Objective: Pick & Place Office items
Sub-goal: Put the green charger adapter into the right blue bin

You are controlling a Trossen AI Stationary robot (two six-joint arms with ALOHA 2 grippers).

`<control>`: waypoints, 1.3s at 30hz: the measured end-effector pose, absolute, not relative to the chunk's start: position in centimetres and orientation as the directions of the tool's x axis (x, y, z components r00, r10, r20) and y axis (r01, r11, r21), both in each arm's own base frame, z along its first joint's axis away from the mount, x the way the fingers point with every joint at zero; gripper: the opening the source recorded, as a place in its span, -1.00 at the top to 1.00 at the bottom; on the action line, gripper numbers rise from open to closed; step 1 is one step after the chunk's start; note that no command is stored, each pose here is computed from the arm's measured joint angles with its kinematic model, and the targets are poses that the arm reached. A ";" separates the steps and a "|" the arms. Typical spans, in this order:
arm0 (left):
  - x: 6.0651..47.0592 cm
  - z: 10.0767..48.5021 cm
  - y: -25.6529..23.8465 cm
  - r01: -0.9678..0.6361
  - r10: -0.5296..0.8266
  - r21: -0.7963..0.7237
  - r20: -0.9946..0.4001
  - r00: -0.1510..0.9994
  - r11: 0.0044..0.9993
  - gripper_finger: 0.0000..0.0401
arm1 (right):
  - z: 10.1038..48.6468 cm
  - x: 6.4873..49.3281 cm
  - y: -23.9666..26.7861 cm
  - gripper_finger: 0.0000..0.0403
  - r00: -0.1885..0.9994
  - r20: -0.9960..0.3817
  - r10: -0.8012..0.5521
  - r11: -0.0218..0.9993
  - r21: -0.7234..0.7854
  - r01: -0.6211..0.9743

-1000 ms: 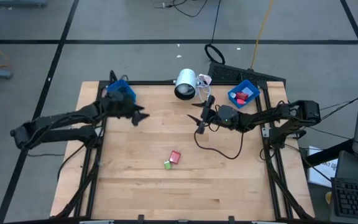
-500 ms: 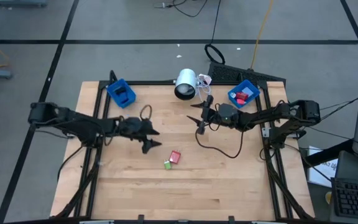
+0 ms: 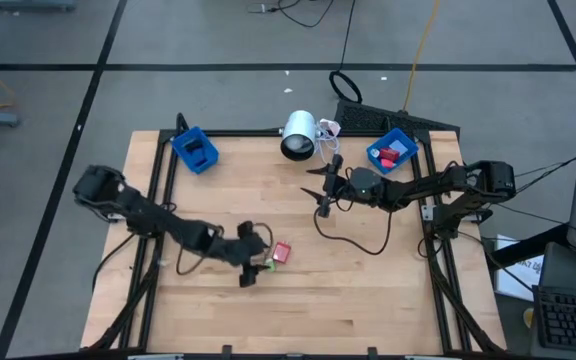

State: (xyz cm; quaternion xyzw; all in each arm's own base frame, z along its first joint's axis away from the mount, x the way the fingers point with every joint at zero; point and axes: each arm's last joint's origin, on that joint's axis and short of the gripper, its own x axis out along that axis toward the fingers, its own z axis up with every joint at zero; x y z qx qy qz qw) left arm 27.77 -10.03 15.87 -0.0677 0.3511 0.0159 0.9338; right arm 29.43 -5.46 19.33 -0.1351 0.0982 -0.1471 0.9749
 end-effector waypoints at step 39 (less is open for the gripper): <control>29.2 13.5 -11.9 -0.272 0.151 -0.073 -0.682 0.715 0.959 0.17 | 19.1 29.4 -5.5 -0.18 0.933 -0.173 -0.315 0.921 -0.291 0.257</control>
